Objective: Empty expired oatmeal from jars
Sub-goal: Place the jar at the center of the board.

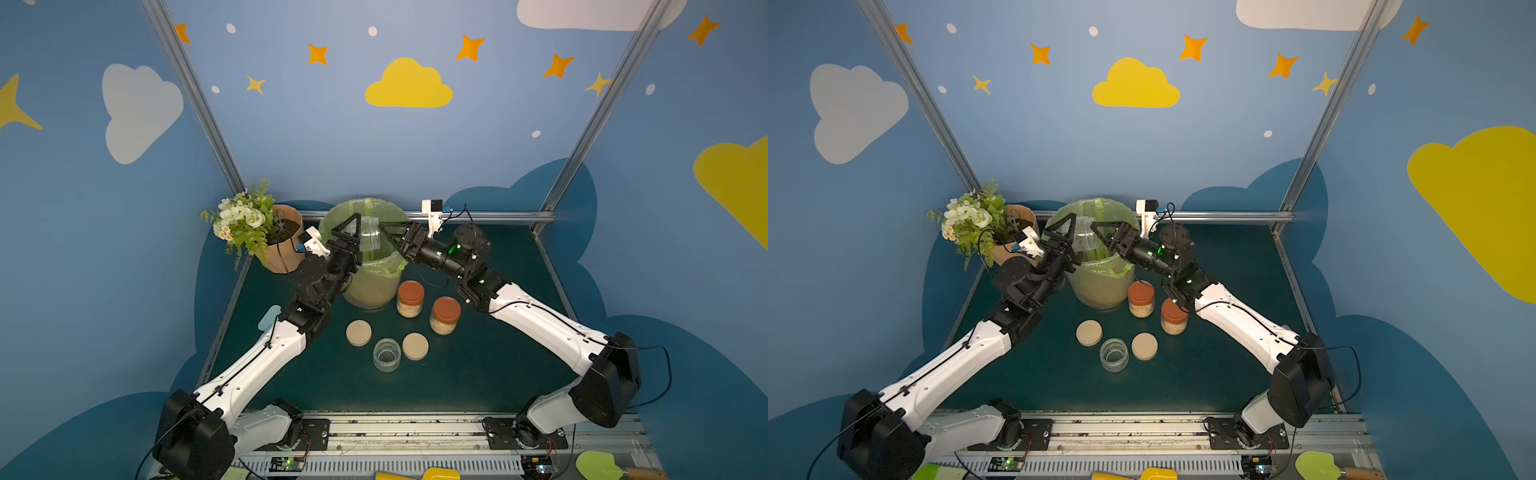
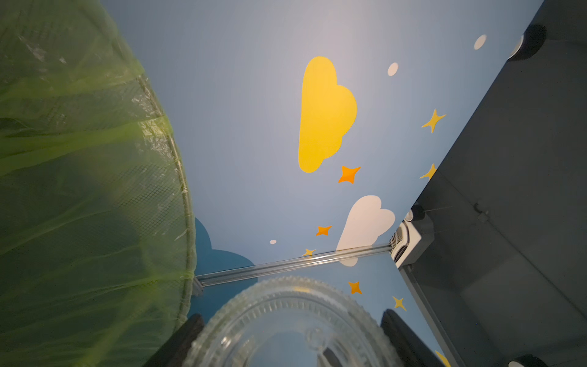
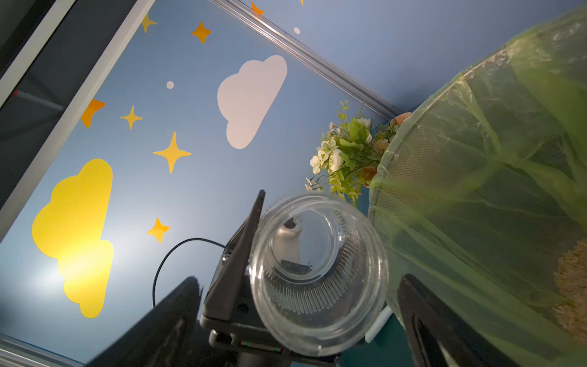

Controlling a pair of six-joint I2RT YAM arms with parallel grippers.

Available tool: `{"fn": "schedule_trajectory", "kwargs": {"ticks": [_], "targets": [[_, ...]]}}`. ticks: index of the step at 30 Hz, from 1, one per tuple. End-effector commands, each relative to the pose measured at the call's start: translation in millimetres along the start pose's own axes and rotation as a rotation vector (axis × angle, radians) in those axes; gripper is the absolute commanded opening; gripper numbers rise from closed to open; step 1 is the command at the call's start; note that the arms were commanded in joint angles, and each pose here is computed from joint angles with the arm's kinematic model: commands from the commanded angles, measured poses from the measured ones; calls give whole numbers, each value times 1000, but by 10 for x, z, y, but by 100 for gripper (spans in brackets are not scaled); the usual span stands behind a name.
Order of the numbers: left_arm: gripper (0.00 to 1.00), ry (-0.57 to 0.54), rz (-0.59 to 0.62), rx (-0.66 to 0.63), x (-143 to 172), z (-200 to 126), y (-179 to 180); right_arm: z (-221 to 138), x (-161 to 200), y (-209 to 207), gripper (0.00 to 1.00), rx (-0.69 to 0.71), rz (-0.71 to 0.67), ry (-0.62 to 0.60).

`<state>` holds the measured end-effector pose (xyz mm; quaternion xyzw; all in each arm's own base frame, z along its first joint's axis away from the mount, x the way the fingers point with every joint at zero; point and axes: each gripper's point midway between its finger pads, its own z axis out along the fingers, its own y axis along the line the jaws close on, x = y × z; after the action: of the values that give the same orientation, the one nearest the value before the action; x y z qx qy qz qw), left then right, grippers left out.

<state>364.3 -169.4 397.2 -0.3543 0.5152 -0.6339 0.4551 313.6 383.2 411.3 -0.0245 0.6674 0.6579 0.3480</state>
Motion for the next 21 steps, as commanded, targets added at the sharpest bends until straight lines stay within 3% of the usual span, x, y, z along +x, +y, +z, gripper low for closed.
{"fn": "schedule_trajectory", "kwargs": {"ticks": [1,21], "targets": [[4,-90,-75,95,-127,-141,-255,77,-17,-24,97,0,27,-39],[3,-170,-147,28,-184,-311,-12,284,180,43,97,-92,105,-52]]}}
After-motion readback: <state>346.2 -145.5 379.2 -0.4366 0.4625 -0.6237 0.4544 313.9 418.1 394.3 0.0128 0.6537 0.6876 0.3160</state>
